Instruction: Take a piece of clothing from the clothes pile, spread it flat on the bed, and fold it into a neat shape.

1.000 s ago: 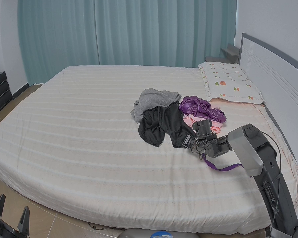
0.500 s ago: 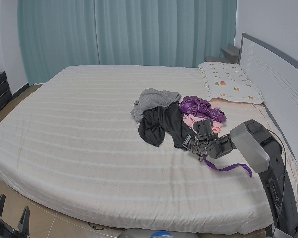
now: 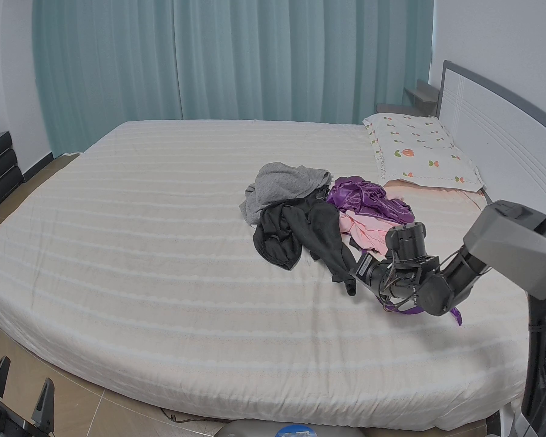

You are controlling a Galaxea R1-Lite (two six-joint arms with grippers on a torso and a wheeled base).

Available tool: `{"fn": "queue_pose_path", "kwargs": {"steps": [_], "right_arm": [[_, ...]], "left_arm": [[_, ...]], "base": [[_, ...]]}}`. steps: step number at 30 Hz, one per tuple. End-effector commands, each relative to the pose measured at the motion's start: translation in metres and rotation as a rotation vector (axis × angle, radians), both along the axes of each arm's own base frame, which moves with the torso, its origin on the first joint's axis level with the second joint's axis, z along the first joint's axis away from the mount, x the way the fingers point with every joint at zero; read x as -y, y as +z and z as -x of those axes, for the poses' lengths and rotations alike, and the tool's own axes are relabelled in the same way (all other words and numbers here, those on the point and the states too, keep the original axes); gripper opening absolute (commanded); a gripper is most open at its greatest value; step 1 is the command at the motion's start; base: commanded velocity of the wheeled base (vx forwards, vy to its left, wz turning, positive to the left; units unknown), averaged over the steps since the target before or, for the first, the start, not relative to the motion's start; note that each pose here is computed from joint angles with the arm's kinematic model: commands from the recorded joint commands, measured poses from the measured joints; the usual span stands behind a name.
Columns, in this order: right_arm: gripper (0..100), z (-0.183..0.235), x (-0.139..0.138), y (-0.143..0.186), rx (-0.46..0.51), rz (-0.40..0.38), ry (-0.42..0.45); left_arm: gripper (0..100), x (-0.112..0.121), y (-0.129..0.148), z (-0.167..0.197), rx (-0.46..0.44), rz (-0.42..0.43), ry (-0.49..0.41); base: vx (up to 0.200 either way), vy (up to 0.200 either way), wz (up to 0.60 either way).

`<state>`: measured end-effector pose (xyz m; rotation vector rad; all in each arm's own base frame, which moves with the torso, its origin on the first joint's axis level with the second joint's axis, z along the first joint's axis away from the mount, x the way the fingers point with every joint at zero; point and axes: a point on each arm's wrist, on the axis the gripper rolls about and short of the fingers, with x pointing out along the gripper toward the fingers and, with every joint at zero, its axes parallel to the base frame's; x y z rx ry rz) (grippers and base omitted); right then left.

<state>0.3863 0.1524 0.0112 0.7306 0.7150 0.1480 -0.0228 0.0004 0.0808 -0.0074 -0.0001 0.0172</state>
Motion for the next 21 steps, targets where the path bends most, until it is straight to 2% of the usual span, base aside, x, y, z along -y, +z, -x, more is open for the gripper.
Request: {"fn": "queue_pose_path", "kwargs": {"steps": [1, 6, 12, 17, 21], "right_arm": [[0, 0.092, 0.005, 0.097, 0.177, -0.132, 0.090], [0, 0.124, 0.009, 0.120, 0.242, -0.152, 0.100], [0, 0.165, 0.015, 0.154, 0.332, -0.202, 0.152], [0, 0.181, 0.023, 0.162, 0.361, -0.216, 0.161], [0, 0.189, 0.022, 0.158, 0.348, -0.214, 0.181]], "left_arm": [[100, 0.000, -0.005, 0.000, 0.000, 0.000, 0.001], [100, 0.000, -0.005, 0.000, 0.000, 0.000, 0.001], [100, 0.000, -0.005, 0.000, 0.000, 0.000, 0.001], [100, 0.000, -0.005, 0.000, 0.000, 0.000, 0.001], [100, 0.000, -0.005, 0.000, 0.001, -0.012, -0.005]], "base": [[0.000, 0.000, 0.00], [0.000, 0.000, 0.00], [0.000, 0.000, 0.00], [0.000, 0.000, 0.00], [0.000, 0.000, 0.00]]}}
